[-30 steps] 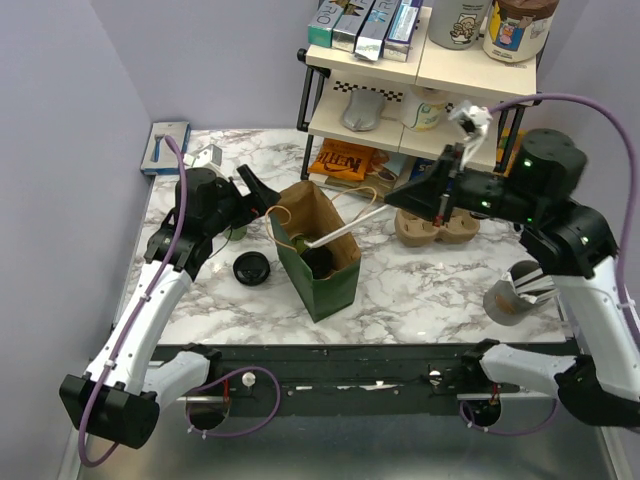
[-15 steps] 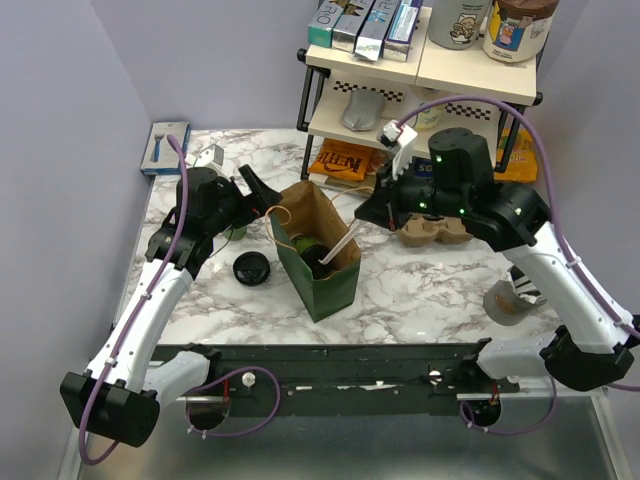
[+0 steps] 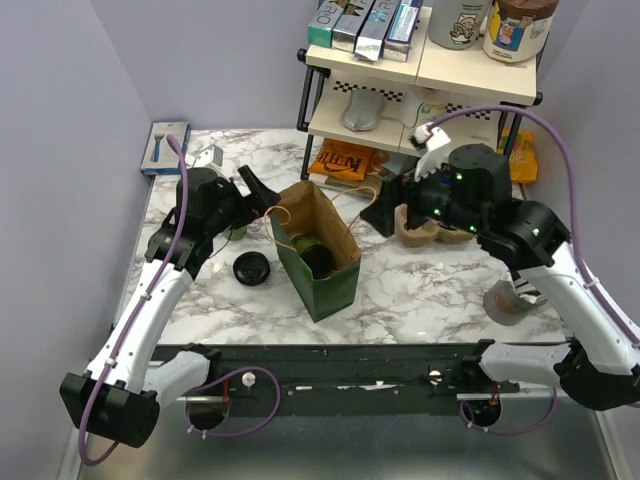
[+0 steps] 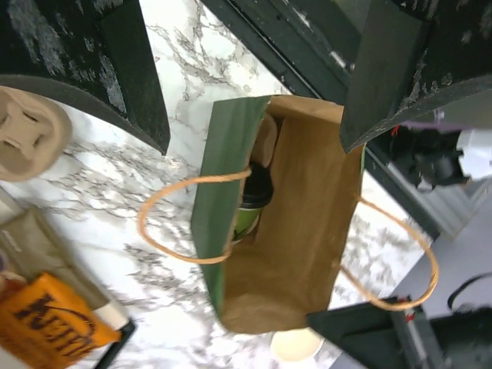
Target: Pack the takeout coffee
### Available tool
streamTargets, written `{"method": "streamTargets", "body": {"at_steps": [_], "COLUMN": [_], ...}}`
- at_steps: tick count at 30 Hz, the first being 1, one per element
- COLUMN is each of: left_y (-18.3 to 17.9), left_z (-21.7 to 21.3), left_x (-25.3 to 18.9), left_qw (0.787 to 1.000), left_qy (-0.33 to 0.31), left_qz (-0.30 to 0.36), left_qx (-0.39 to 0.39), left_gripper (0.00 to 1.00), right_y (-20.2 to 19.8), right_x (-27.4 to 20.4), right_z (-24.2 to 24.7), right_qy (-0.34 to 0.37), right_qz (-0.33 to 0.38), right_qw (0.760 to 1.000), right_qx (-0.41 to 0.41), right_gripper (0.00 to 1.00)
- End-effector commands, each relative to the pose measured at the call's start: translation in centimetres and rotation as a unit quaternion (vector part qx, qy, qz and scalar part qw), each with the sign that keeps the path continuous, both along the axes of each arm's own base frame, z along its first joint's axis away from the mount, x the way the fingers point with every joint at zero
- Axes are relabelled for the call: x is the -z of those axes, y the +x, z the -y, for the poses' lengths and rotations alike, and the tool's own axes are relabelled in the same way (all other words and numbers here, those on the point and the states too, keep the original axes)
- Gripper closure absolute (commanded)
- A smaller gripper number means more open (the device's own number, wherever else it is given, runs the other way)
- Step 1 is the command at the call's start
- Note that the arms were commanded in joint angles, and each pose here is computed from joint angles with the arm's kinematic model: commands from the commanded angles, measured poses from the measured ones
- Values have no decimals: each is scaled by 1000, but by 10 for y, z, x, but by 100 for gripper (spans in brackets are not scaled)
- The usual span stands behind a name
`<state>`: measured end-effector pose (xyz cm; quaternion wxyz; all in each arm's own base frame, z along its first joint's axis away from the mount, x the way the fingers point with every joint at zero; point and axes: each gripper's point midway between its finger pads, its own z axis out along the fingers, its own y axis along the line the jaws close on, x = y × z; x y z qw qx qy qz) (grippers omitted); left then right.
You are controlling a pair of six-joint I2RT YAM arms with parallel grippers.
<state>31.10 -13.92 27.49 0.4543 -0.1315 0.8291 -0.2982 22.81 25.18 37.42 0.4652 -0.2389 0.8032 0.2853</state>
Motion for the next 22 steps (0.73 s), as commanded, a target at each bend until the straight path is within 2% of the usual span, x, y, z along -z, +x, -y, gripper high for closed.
{"method": "streamTargets", "body": {"at_steps": [1,3,4,6,7,10,11,16,22], "left_y": [1,1,0,2,1,1,0,-9,-18], "left_z": [-13,-19,-21,-30,-33,-54,-58,-75,-92], "left_x": [-17,-14,-17,-21,-26,-26,-24,-19,-16], "left_qw": [999,999,998,997,997,992,992,986,980], "left_qy": [21,32,34,40,38,51,53,59,77], "left_qz": [22,18,23,30,35,32,29,25,18], "left_qx": [-23,-37,-41,-59,-63,-107,-113,-152,-185], "left_gripper": [1,1,1,1,1,1,1,1,1], "right_y": [32,49,51,57,59,46,41,36,27], "right_x": [-17,-21,-6,-7,21,32,52,93,97], "right_z": [54,86,102,123,131,134,134,155,173], "right_qy": [48,77,73,82,62,93,90,75,59], "right_qz": [21,30,33,69,59,61,49,32,57], "right_qw": [989,975,969,955,950,947,949,933,926], "right_qx": [138,204,234,277,299,300,298,350,370], "right_gripper": [0,0,0,0,0,0,0,0,0]}}
